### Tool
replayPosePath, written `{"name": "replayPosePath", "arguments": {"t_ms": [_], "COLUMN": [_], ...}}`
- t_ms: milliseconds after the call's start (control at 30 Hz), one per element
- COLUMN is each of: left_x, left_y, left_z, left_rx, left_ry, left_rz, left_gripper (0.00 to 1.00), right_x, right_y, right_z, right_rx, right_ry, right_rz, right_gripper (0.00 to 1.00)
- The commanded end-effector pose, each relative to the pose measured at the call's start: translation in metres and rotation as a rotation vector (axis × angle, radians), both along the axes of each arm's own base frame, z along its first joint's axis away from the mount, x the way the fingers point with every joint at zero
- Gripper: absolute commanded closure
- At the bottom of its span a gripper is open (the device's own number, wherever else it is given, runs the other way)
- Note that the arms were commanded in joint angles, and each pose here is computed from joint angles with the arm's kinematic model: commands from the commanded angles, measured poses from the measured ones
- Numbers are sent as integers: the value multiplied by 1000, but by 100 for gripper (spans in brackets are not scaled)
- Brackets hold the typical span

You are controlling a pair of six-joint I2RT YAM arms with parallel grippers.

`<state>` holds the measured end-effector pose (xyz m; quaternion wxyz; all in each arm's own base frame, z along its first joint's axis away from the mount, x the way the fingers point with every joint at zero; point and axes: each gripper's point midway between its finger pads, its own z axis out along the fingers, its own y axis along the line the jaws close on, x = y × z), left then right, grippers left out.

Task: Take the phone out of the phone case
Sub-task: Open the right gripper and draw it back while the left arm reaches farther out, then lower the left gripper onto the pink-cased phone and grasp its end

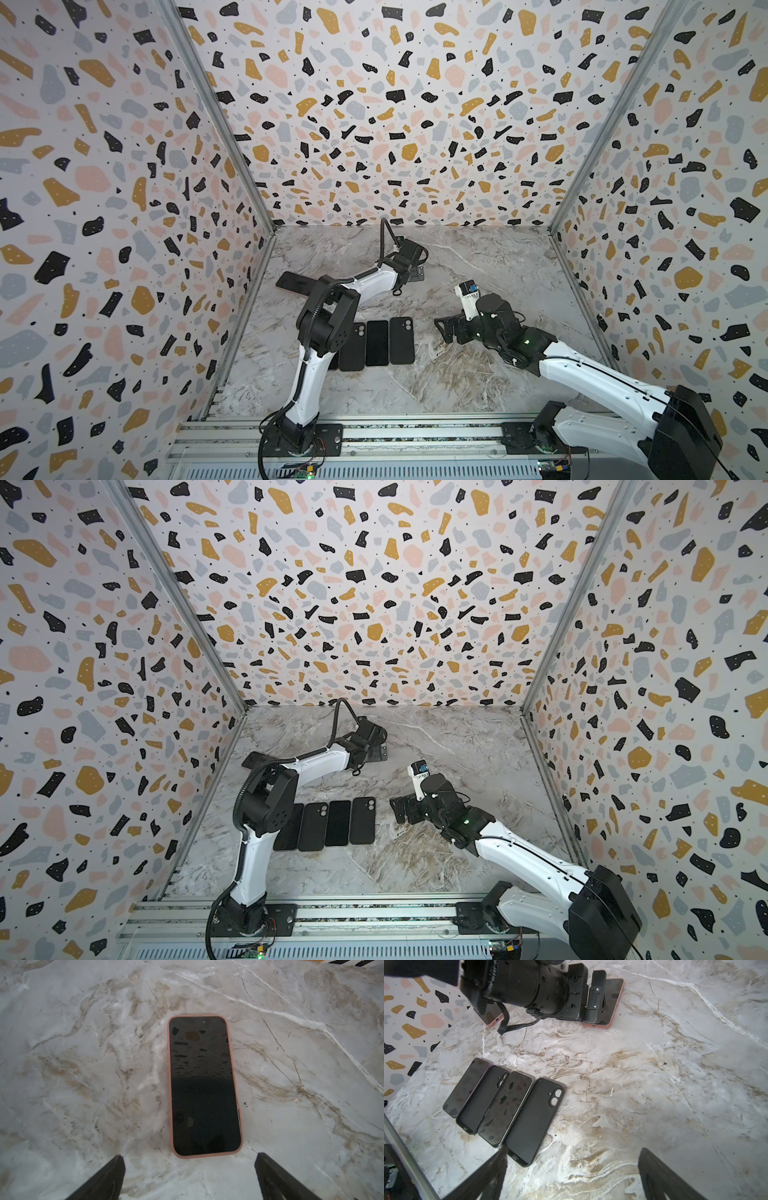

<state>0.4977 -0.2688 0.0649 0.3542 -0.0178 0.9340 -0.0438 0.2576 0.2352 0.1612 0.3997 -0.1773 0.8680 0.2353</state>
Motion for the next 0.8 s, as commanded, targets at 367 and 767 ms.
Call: {"name": "replayPosePath", "arguments": {"t_ms": [367,767], "left_x": [32,48], "left_y": [-16,-16], "left_z": [-17,-34], "left_rx": [39,128], "left_ry": [-22,-5], "left_rz": [-5,-1], "left_gripper": [0,3], "right_x": [0,4], "right_y": [4,3], "right_z": [-2,-5], "right_rx": [32,49], "right_ry": [-6,-5], "right_rz": [21,19], "right_gripper": [1,1]}}
